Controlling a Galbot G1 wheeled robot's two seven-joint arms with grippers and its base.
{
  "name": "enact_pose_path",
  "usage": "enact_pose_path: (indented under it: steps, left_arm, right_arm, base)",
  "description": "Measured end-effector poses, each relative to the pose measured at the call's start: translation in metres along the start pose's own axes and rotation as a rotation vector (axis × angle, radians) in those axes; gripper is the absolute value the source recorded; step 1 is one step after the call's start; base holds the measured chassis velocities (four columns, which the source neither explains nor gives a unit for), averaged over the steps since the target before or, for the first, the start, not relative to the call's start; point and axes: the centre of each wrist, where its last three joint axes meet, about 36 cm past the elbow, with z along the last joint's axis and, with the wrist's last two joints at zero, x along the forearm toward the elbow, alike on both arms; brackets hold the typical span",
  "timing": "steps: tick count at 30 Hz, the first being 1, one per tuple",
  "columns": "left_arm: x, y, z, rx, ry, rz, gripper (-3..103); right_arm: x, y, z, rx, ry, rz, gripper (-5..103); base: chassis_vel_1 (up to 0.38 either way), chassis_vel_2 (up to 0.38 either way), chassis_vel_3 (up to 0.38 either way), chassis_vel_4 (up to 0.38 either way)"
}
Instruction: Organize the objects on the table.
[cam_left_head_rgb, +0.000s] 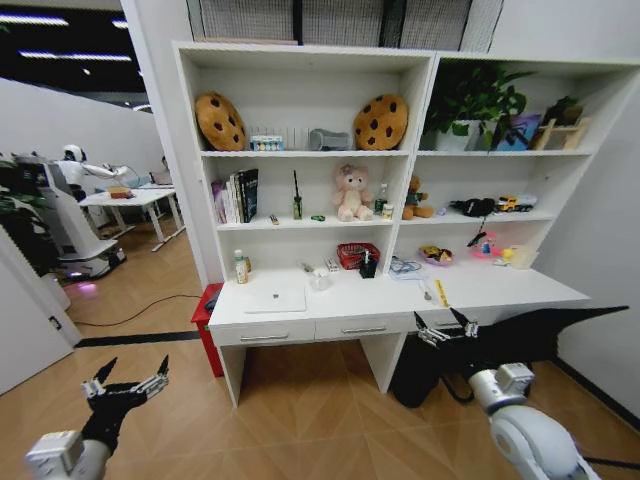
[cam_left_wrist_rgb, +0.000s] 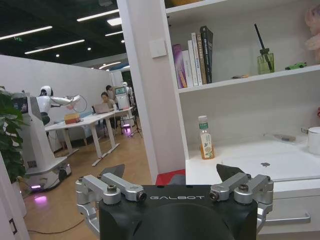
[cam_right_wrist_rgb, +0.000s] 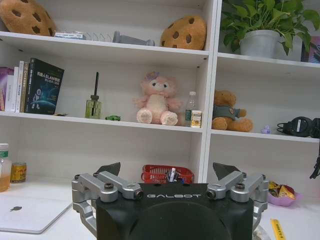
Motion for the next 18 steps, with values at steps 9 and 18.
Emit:
enact_pose_path:
  steps: [9, 18]
  left_arm:
    - [0.0000, 0.0000, 0.0000, 0.000, 0.000, 0.000, 100]
    - [0.0000, 0.0000, 0.0000, 0.000, 0.000, 0.000, 100]
  right_arm:
    - [0.0000, 0.0000, 0.0000, 0.000, 0.000, 0.000, 100]
    - [0.0000, 0.0000, 0.0000, 0.000, 0.000, 0.000, 100]
  base:
    - [0.000, 0.000, 0.000, 0.000]
    - [0.021, 0.029, 0.028, 0.020]
